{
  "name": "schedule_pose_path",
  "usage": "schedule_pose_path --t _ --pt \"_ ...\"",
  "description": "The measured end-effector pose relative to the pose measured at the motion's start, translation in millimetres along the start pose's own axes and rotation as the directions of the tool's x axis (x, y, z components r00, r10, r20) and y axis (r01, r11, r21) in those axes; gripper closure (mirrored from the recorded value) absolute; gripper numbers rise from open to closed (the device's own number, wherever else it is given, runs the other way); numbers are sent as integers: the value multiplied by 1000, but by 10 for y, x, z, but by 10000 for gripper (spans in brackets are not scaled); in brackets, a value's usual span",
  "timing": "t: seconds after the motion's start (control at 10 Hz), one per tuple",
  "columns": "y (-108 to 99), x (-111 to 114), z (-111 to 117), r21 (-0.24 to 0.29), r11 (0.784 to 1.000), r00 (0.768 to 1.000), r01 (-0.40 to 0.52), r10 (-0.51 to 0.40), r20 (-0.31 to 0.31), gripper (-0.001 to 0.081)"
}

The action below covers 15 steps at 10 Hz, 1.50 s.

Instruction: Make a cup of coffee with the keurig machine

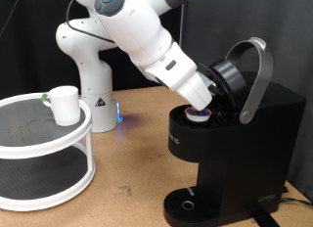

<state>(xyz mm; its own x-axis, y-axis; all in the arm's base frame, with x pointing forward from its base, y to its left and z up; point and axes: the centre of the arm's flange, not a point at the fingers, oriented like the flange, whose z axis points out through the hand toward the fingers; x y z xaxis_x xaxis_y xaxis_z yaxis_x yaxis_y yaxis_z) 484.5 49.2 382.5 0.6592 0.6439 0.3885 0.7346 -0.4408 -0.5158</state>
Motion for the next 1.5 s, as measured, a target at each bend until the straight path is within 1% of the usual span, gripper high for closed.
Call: schedule_pose_path --t 0.3,0.6,0.8,0.9,1.0,1.1,1.2,1.3,1.5 --pt "-16 -23 -154 -10 1000 999 23 -23 -47 3" --pt "22 -115 -352 -36 999 997 9 -12 -78 3" --pt "36 -128 -351 -37 999 997 22 -25 -77 3" --pt "52 -155 -401 -43 998 994 47 -51 -94 3" --pt "54 -177 -515 -57 996 987 71 -79 -141 3" --pt "29 -194 -662 -68 995 977 77 -89 -195 3" --pt "-17 -211 -808 -65 995 967 76 -90 -239 3" --pt "-68 -216 -958 -59 995 958 76 -89 -274 3" --pt "-178 -166 -1256 -33 998 949 52 -60 -308 3"
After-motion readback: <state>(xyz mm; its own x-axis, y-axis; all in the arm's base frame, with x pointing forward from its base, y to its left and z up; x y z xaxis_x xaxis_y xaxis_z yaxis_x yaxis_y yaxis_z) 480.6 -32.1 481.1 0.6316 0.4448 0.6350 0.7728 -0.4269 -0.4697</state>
